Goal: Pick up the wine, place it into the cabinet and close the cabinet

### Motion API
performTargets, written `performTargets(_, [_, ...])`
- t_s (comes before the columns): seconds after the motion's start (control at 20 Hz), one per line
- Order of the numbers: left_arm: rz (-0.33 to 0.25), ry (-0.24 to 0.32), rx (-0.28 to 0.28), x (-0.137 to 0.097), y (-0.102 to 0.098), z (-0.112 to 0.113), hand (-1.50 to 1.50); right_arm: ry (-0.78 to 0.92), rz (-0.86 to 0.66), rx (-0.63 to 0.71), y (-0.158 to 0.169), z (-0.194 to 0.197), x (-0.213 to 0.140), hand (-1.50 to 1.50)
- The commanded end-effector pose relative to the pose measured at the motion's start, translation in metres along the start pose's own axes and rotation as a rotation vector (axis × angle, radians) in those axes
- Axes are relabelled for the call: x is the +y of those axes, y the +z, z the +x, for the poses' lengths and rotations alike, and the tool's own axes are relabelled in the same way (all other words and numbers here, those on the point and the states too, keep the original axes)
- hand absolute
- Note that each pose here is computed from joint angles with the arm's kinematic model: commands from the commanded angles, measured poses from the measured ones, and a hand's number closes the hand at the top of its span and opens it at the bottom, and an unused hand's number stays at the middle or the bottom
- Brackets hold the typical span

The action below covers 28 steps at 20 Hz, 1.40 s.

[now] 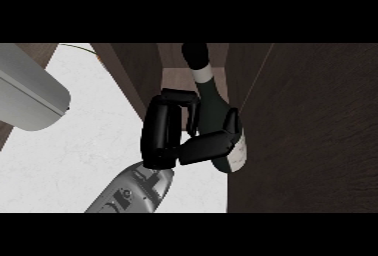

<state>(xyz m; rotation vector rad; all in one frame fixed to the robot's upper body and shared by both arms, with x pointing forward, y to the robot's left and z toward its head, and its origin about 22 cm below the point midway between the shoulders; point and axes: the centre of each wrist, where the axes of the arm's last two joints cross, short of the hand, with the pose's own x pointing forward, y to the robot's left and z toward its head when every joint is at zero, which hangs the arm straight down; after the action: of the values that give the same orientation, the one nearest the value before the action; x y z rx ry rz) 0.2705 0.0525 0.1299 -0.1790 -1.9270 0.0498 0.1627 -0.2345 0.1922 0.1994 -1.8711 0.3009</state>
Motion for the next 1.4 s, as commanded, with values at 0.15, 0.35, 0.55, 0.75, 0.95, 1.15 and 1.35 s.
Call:
performTargets(0.15, [0.024,0.010,0.002,0.006,-0.005,-0.003,1.50,-0.029,0.030,-0.069,0.020,0.029,0.006,-1.50])
performTargets(0.35, [0.055,0.033,0.028,0.008,0.005,-0.034,1.50,-0.018,0.049,-0.069,0.016,0.024,0.006,-1.50])
performTargets(0.55, [0.085,0.051,0.045,0.025,0.001,-0.051,1.50,-0.021,0.023,-0.074,0.022,0.026,0.010,-1.50])
performTargets(0.75, [0.079,-0.001,0.022,0.011,0.005,-0.063,1.50,-0.034,0.021,-0.070,0.019,0.023,0.011,-1.50])
performTargets(0.95, [0.080,-0.079,0.049,0.019,0.006,-0.081,1.50,-0.023,0.020,-0.065,0.011,0.026,0.010,-1.50])
performTargets(1.15, [0.080,-0.114,0.021,0.011,0.014,-0.086,1.50,-0.024,0.018,-0.065,0.022,0.042,0.008,-1.50])
performTargets(1.35, [0.110,-0.133,0.007,0.050,-0.008,-0.101,1.50,-0.020,0.023,-0.058,0.027,0.022,0.002,-1.50])
